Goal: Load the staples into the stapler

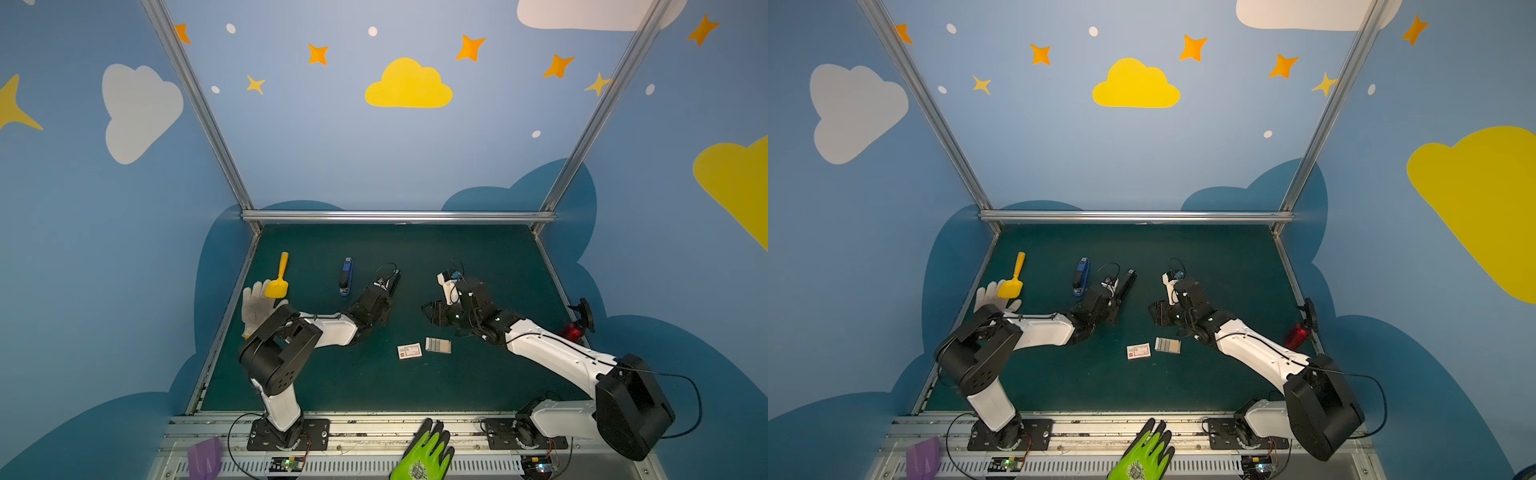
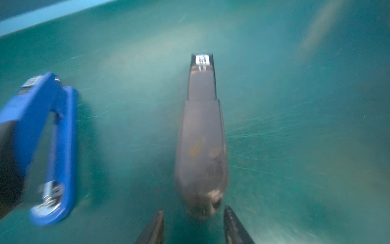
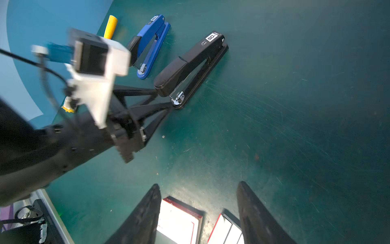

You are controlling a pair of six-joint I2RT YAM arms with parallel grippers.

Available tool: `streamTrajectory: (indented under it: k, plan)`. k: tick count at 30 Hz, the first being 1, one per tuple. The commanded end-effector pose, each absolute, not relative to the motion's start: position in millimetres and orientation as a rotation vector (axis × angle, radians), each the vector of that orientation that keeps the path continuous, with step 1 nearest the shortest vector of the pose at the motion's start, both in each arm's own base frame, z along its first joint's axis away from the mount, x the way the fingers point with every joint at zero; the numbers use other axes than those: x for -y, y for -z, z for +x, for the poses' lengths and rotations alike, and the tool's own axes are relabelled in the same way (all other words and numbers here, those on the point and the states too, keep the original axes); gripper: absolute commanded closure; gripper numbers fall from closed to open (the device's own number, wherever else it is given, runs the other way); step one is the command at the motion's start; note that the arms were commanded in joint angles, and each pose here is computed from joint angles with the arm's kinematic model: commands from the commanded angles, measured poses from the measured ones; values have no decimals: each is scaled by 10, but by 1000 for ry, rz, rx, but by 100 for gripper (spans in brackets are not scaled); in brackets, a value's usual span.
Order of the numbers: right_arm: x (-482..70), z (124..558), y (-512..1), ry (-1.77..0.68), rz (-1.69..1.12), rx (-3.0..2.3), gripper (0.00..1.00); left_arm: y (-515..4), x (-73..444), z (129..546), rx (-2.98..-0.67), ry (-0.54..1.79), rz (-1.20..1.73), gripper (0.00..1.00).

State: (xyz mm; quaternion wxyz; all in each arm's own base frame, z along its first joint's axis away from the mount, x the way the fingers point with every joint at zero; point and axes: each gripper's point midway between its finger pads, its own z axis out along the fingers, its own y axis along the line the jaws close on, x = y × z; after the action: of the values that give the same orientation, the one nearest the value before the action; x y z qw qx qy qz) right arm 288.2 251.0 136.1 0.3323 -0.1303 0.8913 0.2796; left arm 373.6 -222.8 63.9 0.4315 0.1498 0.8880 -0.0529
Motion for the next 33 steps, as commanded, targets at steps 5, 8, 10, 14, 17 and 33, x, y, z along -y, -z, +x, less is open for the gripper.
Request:
streamTrajectory:
  k: [5,8,10,14,17,33]
  plan:
    - [-2427,2822,-1384,-738,-329,-2333,41,-924,2238,3654,-2437,185,336,45]
    - [-2405,2798,-1375,-740,-322,-2338,41,-919,2270,3733,-2534,196,335,45]
    - [-2381,2785,-1376,-738,-313,-2335,41,-899,2287,3787,-2581,205,331,45]
    - [-2323,2759,-1368,-730,-299,-2330,41,-772,2315,3862,-2683,212,341,46]
    - [-2282,2748,-1350,-722,-288,-2335,41,-681,2354,3879,-2731,208,361,46]
    - [-2197,2703,-1271,-719,-260,-2349,41,-227,2390,3846,-2874,210,382,91]
